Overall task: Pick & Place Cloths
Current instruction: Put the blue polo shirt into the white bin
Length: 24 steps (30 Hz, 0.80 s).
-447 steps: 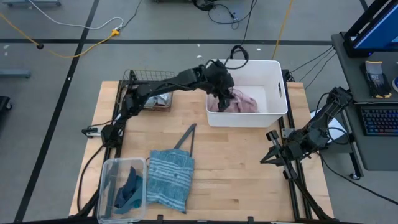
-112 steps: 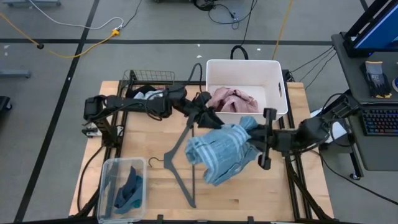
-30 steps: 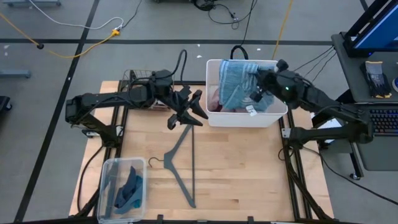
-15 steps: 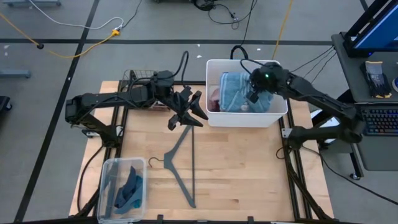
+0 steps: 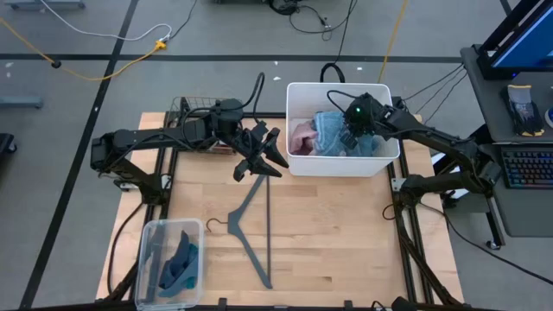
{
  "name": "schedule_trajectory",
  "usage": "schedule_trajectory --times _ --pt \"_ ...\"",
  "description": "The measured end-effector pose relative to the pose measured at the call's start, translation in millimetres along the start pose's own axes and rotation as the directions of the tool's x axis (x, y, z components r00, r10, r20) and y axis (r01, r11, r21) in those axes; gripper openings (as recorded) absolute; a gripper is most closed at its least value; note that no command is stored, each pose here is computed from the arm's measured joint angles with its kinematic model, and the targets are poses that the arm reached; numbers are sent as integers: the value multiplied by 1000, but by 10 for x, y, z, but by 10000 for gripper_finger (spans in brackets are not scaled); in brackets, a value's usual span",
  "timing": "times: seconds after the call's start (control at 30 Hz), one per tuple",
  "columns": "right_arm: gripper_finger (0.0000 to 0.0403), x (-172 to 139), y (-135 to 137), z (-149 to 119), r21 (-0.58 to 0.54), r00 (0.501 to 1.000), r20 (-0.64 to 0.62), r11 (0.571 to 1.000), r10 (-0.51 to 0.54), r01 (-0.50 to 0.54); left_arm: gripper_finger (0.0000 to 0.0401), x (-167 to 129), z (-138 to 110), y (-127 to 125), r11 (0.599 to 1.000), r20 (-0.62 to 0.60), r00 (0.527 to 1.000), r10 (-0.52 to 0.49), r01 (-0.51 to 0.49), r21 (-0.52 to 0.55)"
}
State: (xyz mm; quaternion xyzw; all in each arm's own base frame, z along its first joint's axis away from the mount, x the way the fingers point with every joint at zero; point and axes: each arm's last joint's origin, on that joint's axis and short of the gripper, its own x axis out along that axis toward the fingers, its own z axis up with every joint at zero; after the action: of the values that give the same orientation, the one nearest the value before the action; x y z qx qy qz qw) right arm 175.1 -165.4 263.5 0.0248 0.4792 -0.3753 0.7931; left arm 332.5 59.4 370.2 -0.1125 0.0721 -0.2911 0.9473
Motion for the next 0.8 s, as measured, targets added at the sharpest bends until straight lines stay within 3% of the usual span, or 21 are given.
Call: schedule_trajectory --times 0.37,0.63,0.8 --pt "84 100 33 -32 -9 999 52 1000 -13 14 170 0 -3 1 1000 -2 1000 0 0 -13" --pt "145 99 28 -20 -35 998 63 999 -21 23 170 0 -3 1 1000 -2 1000 0 0 -16" --pt "189 30 -2 -14 -24 989 75 992 -124 126 170 0 -4 0 1000 -3 1000 0 0 -16"
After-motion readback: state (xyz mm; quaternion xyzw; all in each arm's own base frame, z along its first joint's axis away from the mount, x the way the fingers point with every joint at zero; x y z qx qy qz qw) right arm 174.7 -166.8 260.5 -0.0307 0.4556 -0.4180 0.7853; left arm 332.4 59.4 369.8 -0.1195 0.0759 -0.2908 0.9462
